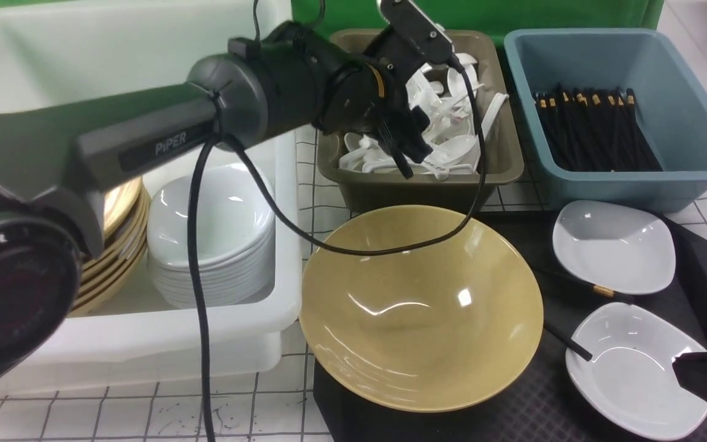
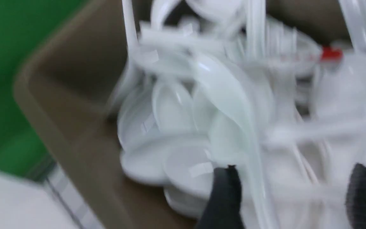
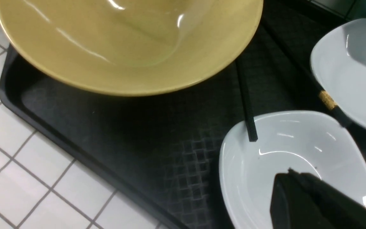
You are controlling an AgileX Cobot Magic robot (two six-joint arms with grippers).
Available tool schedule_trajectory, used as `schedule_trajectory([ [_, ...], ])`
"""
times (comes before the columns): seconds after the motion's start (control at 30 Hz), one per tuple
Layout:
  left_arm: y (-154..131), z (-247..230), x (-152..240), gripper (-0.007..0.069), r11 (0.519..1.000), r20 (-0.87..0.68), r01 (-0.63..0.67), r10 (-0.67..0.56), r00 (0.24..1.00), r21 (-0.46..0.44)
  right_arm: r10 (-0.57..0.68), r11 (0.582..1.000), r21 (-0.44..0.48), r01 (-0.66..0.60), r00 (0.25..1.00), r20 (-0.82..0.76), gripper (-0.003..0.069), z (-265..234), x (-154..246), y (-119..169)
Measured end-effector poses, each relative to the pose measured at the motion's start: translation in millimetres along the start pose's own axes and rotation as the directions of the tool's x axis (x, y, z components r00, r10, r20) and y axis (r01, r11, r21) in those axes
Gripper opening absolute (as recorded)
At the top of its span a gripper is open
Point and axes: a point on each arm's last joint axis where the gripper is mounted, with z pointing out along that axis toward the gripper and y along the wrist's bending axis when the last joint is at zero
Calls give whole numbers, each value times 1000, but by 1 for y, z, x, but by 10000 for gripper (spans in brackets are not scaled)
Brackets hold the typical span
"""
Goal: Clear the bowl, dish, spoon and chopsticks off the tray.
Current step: Use the left arm to put the soup spoon into the small storage box in the middle, then use the left arm to grab the yellow noodle bowl on the left
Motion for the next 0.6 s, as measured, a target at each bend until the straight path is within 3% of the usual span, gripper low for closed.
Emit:
schedule_trajectory([
  [0.13, -22, -36, -6, 528, 995, -227, 81, -66, 972, 60, 3, 1000, -2, -3, 1000, 1, 37, 0, 0, 0],
  [0.3, -46, -42, 6, 535, 993, -417, 60, -12, 909, 102, 19, 1000, -12, -19, 1000, 5, 37, 0, 0, 1],
  [0.6, -63, -10, 32, 503, 988, -575, 55, 38, 817, 144, 37, 999, -23, -37, 999, 9, 38, 0, -1, 2],
])
